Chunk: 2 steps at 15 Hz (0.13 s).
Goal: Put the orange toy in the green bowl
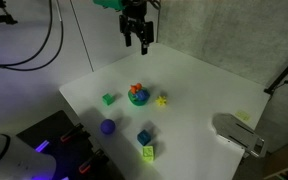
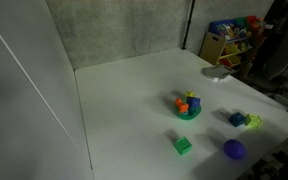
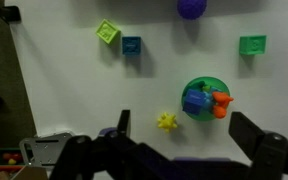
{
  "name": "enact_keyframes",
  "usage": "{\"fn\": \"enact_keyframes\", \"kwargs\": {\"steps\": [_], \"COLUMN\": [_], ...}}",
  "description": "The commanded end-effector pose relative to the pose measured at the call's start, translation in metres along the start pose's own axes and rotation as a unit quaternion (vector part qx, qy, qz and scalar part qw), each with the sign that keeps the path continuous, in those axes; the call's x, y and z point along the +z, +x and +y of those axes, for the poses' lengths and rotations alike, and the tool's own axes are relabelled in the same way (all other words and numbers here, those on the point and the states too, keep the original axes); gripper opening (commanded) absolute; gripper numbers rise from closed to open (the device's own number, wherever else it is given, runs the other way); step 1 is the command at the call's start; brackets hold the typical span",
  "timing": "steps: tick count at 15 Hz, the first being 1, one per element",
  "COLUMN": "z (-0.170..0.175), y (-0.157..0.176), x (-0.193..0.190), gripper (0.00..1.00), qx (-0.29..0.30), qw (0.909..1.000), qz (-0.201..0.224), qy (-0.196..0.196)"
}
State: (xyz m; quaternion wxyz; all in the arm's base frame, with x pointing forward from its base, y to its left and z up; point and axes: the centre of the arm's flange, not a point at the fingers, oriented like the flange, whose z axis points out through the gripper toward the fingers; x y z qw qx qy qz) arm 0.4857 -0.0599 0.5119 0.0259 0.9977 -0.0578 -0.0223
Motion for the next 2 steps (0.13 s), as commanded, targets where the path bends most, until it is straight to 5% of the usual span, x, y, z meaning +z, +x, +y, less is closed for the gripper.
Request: {"fn": "enact_keyframes", "kwargs": {"steps": [1,2], "z": [0.0002,0.0002], "y": [0.0000,0.0001], "x": [0.0002,0.0004], "gripper": [1.00,1.00], "qx": [0.000,0.000], "qw": [1.0000,1.0000], "qz": [0.000,-0.001], "qy": [0.000,0.000]}}
